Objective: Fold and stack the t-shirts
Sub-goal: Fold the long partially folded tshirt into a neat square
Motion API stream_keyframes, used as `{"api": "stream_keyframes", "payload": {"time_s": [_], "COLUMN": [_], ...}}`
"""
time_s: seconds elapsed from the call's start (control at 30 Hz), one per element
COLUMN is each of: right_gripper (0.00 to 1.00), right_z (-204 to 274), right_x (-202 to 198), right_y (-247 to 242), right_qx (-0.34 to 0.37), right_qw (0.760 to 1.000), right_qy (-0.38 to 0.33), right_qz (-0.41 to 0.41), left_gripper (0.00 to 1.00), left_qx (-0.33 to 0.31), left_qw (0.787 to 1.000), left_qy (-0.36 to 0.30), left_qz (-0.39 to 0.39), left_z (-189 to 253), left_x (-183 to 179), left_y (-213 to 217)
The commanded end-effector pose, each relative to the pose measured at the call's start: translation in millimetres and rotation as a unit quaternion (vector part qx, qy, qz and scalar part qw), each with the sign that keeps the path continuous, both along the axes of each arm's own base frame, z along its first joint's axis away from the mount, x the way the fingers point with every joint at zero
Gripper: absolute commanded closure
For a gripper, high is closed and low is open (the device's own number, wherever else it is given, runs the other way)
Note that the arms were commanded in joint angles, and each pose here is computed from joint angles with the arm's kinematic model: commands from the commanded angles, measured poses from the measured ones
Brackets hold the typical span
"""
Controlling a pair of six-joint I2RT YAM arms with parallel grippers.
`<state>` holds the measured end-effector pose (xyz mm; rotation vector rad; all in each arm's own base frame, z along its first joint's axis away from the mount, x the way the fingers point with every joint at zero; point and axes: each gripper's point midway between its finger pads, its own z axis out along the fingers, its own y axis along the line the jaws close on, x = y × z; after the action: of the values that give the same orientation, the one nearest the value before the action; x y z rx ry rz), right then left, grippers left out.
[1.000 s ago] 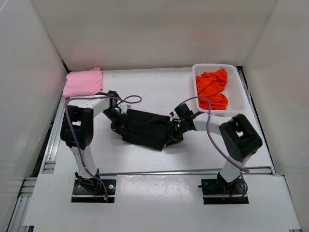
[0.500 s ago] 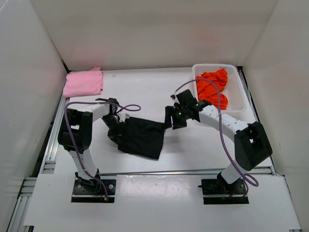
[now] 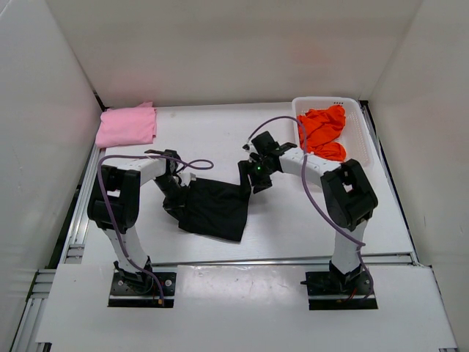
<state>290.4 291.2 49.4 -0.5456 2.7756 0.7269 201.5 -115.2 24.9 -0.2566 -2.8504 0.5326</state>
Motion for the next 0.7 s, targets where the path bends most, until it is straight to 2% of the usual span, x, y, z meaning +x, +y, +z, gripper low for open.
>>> {"api": "stream_keyframes", "payload": {"time_s": [0.0, 0.03, 0.13, 0.3, 0.4, 0.6, 0.67], "right_gripper": [0.36, 0.41, 0.65, 0.92, 1.00, 1.00, 1.00], "right_z": [19.2, 17.1, 12.9, 12.6, 12.0, 6.5, 4.9], "right_x": [12.5, 14.3, 20.4, 40.1, 56.6, 70.0, 70.5], "right_y": [14.5, 15.7, 15.3, 11.1, 6.9, 5.9, 8.0], "right_qx": [0.030, 0.029, 0.034, 0.064, 0.084, 0.092, 0.095], "right_qw": [0.999, 0.999, 0.999, 0.996, 0.989, 0.983, 0.983], "right_qy": [-0.020, -0.019, -0.019, -0.002, 0.023, 0.041, 0.045], "right_qz": [0.021, 0.021, 0.007, -0.062, -0.119, -0.151, -0.148], "left_gripper": [0.81, 0.81, 0.81, 0.85, 0.90, 0.90, 0.83], "left_qx": [-0.003, -0.003, -0.003, 0.006, 0.007, 0.009, 0.006], "left_qw": [1.000, 1.000, 1.000, 1.000, 1.000, 1.000, 1.000], "left_qy": [-0.022, -0.022, -0.022, -0.029, -0.024, 0.005, 0.012], "left_qz": [-0.006, -0.006, -0.006, -0.008, -0.008, -0.012, -0.016], "left_z": [4.7, 4.7, 4.7, 4.8, 2.5, -6.0, -6.9], "left_x": [3.4, 3.4, 3.4, 7.1, 6.2, -9.3, -14.8], "left_y": [-0.8, -0.8, -0.8, 1.7, 1.9, 2.0, -0.2]}}
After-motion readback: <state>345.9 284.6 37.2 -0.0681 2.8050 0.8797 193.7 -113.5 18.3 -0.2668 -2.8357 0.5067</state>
